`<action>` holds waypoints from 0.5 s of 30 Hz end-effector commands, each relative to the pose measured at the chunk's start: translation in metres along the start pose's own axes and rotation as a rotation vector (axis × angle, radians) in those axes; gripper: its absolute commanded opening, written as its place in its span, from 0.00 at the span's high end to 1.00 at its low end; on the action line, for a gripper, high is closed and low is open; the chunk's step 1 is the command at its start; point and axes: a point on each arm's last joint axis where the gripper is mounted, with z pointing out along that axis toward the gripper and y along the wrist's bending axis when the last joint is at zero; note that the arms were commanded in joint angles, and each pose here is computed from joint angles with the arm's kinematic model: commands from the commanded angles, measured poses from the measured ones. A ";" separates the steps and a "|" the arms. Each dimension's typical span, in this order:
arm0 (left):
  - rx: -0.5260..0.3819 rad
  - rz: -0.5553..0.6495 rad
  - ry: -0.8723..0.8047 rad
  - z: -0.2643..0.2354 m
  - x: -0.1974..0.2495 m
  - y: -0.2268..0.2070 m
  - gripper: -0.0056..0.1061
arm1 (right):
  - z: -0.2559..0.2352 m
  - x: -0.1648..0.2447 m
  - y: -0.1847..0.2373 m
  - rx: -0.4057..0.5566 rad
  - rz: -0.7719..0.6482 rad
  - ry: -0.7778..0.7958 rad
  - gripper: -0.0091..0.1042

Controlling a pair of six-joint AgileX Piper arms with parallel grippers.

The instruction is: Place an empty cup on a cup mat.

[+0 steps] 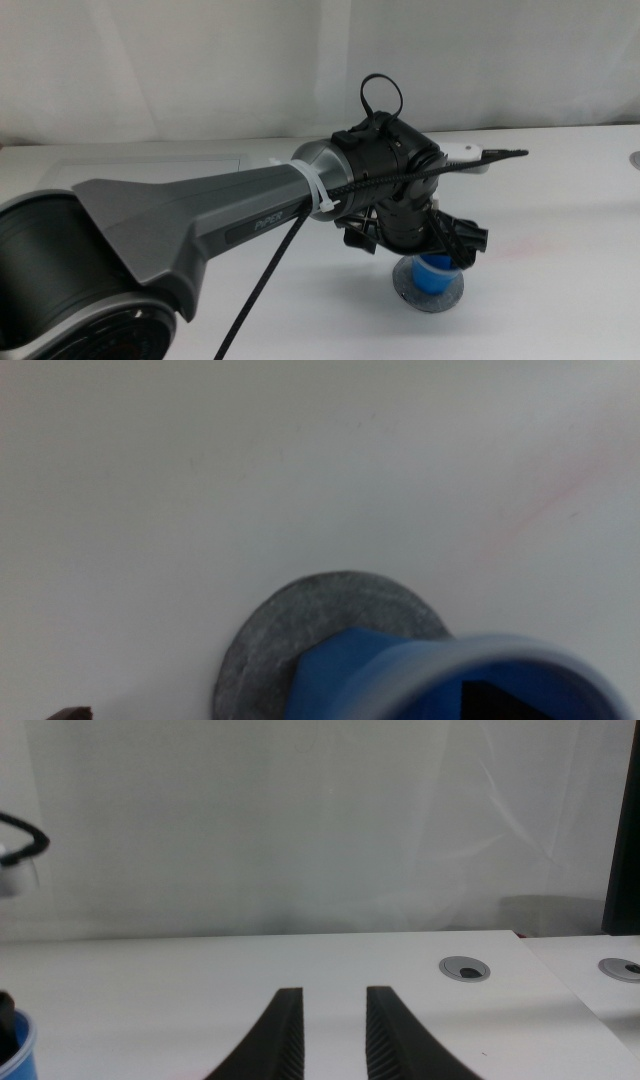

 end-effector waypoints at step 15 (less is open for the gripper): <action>0.006 0.077 -0.275 -0.091 -0.022 0.006 0.14 | 0.000 0.011 0.001 -0.003 -0.007 0.007 0.71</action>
